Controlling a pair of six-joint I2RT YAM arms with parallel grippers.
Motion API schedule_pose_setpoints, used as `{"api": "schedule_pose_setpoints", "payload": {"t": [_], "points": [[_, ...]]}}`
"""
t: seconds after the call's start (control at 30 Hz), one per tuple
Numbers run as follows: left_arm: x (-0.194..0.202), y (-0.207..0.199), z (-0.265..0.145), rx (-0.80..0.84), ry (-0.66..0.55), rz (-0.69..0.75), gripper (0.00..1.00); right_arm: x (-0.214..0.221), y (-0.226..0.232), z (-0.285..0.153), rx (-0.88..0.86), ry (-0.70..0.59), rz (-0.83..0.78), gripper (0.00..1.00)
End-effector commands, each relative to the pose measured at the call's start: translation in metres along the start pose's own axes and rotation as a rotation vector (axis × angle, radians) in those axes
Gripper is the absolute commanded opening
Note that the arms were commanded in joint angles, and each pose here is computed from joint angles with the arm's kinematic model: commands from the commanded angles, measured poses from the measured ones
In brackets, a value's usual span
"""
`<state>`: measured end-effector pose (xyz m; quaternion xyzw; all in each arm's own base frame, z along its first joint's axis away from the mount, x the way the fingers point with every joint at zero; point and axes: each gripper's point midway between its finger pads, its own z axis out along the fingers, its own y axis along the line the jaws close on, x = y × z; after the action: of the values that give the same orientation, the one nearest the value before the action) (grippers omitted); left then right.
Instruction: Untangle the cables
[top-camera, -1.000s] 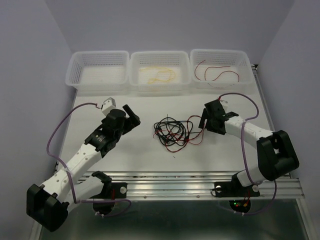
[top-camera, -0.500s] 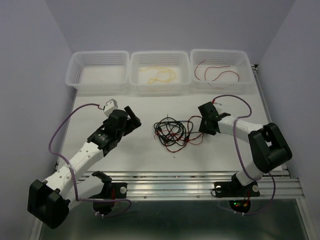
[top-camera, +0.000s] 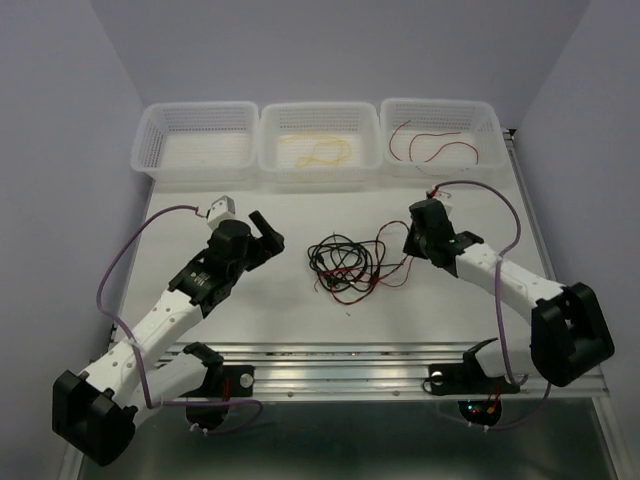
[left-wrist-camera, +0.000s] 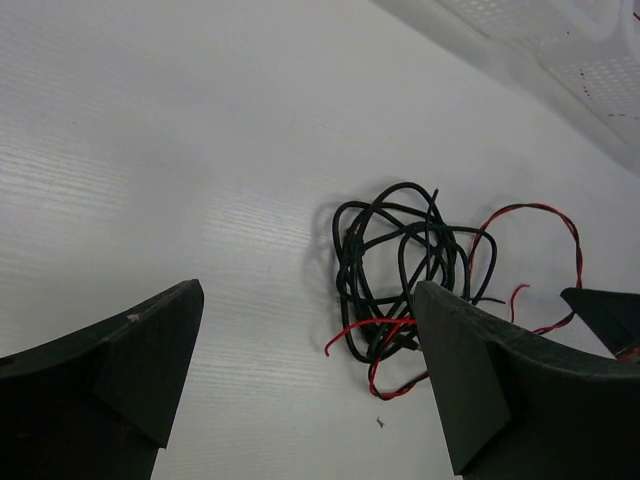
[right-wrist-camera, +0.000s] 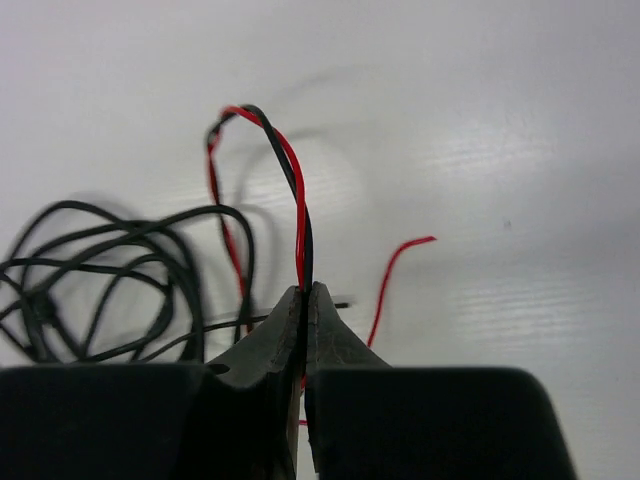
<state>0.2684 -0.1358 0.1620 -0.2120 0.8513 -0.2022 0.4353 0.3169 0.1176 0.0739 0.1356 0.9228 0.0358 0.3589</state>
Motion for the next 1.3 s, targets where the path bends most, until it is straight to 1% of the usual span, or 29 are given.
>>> {"api": "schedule_pose_setpoints", "payload": {"t": [0.0, 0.13, 0.2, 0.23, 0.27, 0.3, 0.33, 0.37, 0.4, 0.43, 0.47, 0.5, 0.53, 0.57, 0.6, 0.73, 0.8, 0.9, 0.93, 1.0, 1.03, 1.07, 1.13, 1.17, 1.27], "points": [[-0.008, -0.032, -0.010, 0.163, -0.010, 0.029, 0.99, -0.091, 0.055, -0.065, -0.288, -0.312, -0.059, 0.01], [-0.011, -0.055, -0.022, 0.287, -0.009, 0.045, 0.99, -0.142, 0.078, -0.120, -0.432, -0.504, -0.083, 0.01], [-0.013, -0.068, -0.028, 0.350, -0.009, 0.055, 0.99, -0.159, 0.089, -0.146, -0.505, -0.567, -0.100, 0.01], [-0.015, -0.072, -0.030, 0.368, -0.014, 0.064, 0.99, -0.174, 0.096, -0.165, -0.555, -0.637, -0.096, 0.01], [-0.012, -0.080, -0.036, 0.417, 0.009, 0.077, 0.99, -0.181, 0.102, -0.177, -0.590, -0.663, -0.108, 0.01], [-0.016, -0.087, -0.040, 0.448, 0.002, 0.084, 0.99, -0.185, 0.111, -0.189, -0.647, -0.673, -0.129, 0.01], [-0.016, -0.094, -0.044, 0.483, 0.011, 0.099, 0.99, -0.200, 0.121, -0.211, -0.689, -0.718, -0.140, 0.01], [-0.018, -0.099, -0.048, 0.505, 0.010, 0.104, 0.99, -0.208, 0.126, -0.223, -0.715, -0.740, -0.157, 0.01], [-0.017, -0.102, -0.050, 0.519, 0.014, 0.109, 0.99, -0.209, 0.137, -0.239, -0.789, -0.747, -0.198, 0.01], [-0.021, -0.107, -0.053, 0.541, 0.005, 0.112, 0.99, -0.217, 0.143, -0.255, -0.830, -0.779, -0.209, 0.01], [-0.022, -0.113, -0.057, 0.571, 0.002, 0.118, 0.99, -0.228, 0.149, -0.280, -0.886, -0.825, -0.219, 0.01], [-0.027, -0.119, -0.061, 0.596, -0.010, 0.121, 0.99, -0.229, 0.157, -0.299, -0.965, -0.845, -0.234, 0.01], [-0.028, -0.122, -0.064, 0.612, -0.014, 0.124, 0.99, -0.232, 0.160, -0.310, -0.993, -0.861, -0.241, 0.01], [-0.029, -0.128, -0.069, 0.642, -0.013, 0.134, 0.99, -0.240, 0.162, -0.333, -1.034, -0.899, -0.252, 0.01], [-0.031, -0.134, -0.073, 0.671, -0.021, 0.139, 0.99, -0.239, 0.167, -0.342, -1.082, -0.885, -0.247, 0.01], [-0.029, -0.148, -0.084, 0.758, -0.010, 0.168, 0.99, -0.249, 0.177, -0.374, -1.175, -0.888, -0.243, 0.01], [-0.026, -0.151, -0.083, 0.775, -0.001, 0.173, 0.99, -0.247, 0.181, -0.378, -1.211, -0.871, -0.247, 0.01], [-0.019, -0.155, -0.078, 0.785, 0.022, 0.171, 0.99, -0.242, 0.184, -0.367, -1.213, -0.802, -0.195, 0.01], [-0.017, -0.156, -0.076, 0.786, 0.031, 0.170, 0.99, -0.235, 0.184, -0.351, -1.196, -0.756, -0.180, 0.01], [-0.006, -0.159, -0.071, 0.792, 0.063, 0.179, 0.99, -0.224, 0.185, -0.333, -1.189, -0.694, -0.148, 0.01], [-0.005, -0.161, -0.071, 0.800, 0.067, 0.180, 0.99, -0.221, 0.184, -0.323, -1.173, -0.658, -0.097, 0.01], [0.002, -0.163, -0.068, 0.804, 0.088, 0.186, 0.99, -0.212, 0.183, -0.306, -1.153, -0.622, -0.085, 0.01], [0.009, -0.163, -0.065, 0.800, 0.106, 0.186, 0.99, -0.205, 0.181, -0.289, -1.123, -0.582, -0.035, 0.01], [0.012, -0.163, -0.062, 0.796, 0.115, 0.186, 0.99, -0.196, 0.179, -0.272, -1.100, -0.552, -0.027, 0.01], [0.023, -0.158, -0.060, 0.787, 0.141, 0.180, 0.99, -0.182, 0.176, -0.248, -1.056, -0.488, 0.006, 0.01]]}}
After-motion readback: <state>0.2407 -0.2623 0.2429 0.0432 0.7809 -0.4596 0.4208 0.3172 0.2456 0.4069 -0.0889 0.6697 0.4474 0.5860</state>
